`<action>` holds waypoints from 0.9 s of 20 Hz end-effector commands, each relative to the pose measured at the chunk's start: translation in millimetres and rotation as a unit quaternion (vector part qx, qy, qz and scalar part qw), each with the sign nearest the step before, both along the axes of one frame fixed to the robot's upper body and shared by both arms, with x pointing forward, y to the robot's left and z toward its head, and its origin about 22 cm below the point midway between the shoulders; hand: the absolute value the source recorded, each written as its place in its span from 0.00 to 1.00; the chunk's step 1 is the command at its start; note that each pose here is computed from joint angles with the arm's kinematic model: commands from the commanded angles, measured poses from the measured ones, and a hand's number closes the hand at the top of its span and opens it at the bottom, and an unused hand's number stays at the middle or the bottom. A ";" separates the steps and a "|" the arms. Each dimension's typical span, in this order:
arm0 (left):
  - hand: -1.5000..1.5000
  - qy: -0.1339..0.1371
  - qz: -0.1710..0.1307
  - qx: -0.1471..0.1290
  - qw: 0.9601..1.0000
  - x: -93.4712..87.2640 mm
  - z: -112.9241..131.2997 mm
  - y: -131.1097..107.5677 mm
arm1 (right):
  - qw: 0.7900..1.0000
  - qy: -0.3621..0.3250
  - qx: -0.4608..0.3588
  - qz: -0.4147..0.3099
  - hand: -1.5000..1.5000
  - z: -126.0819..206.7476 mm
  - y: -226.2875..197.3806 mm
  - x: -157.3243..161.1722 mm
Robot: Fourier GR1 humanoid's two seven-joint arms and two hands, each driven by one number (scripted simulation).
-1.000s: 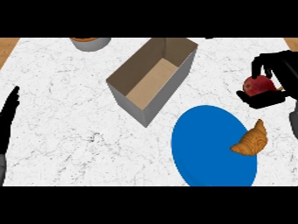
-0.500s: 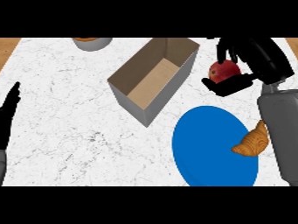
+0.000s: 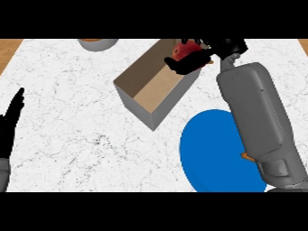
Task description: Pick the pear from the plate and place it in the cardboard box
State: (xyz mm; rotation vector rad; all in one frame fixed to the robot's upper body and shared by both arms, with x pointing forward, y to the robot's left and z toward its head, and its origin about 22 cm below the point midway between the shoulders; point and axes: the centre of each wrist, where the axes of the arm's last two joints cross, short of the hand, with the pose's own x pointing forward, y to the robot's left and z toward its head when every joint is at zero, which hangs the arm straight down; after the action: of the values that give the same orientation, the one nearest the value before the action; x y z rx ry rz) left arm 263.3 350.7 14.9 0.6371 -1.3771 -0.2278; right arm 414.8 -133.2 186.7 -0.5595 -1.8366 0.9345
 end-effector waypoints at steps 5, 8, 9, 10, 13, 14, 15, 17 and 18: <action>0.50 -0.010 -0.002 -0.002 1.000 4.0 4.8 3.2 | 0.999 0.047 0.015 0.003 1.00 -4.7 45.3 32.8; 0.50 -0.007 -0.012 0.000 1.000 7.6 5.8 -0.9 | 0.999 0.045 0.007 -0.020 1.00 -20.8 64.9 34.8; 0.50 -0.006 -0.008 0.001 1.000 14.2 6.7 -9.9 | 0.999 0.051 -0.003 -0.018 1.00 -35.1 55.5 37.7; 0.50 -0.008 -0.018 0.012 1.000 11.5 11.4 8.4 | 0.998 0.055 -0.005 -0.023 1.00 -33.3 63.4 38.4; 0.50 -0.010 -0.021 -0.001 1.000 6.9 6.6 -7.6 | 0.996 0.045 -0.012 -0.077 1.00 -45.1 69.2 37.9; 0.50 -0.009 -0.022 -0.002 1.000 13.3 5.7 -7.7 | 0.995 0.058 -0.005 -0.077 1.00 -44.0 66.9 40.8; 0.50 -0.018 -0.032 -0.001 0.999 21.1 8.9 -29.9 | 0.993 0.089 0.003 -0.081 1.00 -48.5 67.8 40.7; 0.50 -0.009 -0.030 0.001 1.000 29.3 11.1 -17.8 | 0.987 0.134 0.016 -0.084 0.00 -60.2 63.3 40.8; 0.50 -0.003 -0.023 -0.001 1.000 12.5 1.5 -18.3 | 0.986 0.146 0.029 -0.080 0.00 -63.4 61.0 41.1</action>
State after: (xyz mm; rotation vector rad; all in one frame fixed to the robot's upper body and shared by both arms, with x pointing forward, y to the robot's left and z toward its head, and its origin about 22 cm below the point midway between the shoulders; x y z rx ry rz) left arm 280.1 337.4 21.8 0.6049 -1.4103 -0.2612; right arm 455.0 -69.9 136.3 -0.5574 -1.6092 0.8519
